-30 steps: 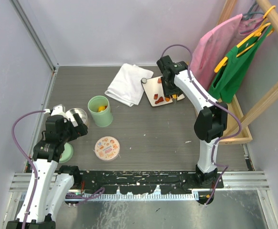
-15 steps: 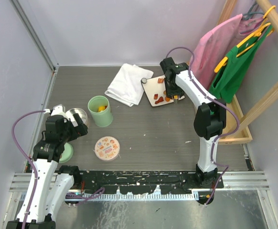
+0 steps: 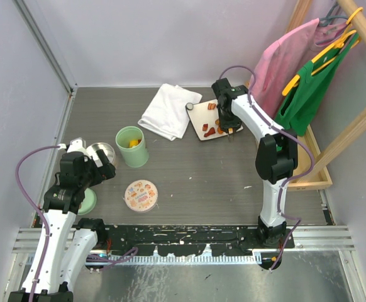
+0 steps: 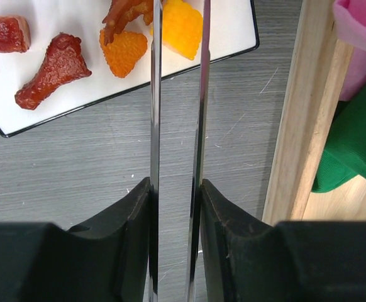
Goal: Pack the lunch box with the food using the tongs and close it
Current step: Pick up the fake food from the plate.
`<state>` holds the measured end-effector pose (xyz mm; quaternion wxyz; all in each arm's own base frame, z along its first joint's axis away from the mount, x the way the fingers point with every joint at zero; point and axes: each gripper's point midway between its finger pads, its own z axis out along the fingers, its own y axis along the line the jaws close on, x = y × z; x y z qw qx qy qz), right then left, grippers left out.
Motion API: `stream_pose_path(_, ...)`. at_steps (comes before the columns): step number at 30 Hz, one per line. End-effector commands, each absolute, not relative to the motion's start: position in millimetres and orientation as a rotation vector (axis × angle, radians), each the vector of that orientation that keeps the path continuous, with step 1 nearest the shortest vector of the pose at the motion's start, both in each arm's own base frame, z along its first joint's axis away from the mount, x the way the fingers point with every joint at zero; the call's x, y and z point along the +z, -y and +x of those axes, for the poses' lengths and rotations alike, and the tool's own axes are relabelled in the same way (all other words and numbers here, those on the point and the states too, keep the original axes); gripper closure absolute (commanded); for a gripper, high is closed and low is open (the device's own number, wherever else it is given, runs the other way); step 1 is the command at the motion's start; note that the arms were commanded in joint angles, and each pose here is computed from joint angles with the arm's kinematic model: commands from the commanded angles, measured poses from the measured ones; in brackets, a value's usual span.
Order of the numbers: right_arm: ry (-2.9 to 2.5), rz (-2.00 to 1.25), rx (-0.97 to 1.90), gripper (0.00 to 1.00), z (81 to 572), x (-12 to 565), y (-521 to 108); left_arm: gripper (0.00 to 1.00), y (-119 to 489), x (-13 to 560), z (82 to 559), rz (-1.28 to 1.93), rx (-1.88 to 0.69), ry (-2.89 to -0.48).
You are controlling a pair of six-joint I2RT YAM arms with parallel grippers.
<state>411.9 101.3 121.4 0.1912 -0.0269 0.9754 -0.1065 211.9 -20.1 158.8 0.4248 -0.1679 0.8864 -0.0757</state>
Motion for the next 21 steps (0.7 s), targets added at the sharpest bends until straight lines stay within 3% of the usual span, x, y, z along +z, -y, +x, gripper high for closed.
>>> stream_pose_path(1, -2.666, -0.044, -0.234, 0.65, 423.5, 139.7, -106.5, 0.02, 20.3, 173.4, 219.3, -0.416, -0.199, -2.158)
stream_pose_path(10, -2.601, -0.041, -0.176, 0.75, 421.9, 166.0, -109.2, 0.02, 20.0, 173.8, 219.3, -0.419, -0.199, -2.156)
stream_pose_path(21, -2.551, -0.111, 0.091, 0.81, 417.7, 191.2, -143.6, 0.02, 19.7, 174.0, 219.0, -0.42, -0.197, -2.157)
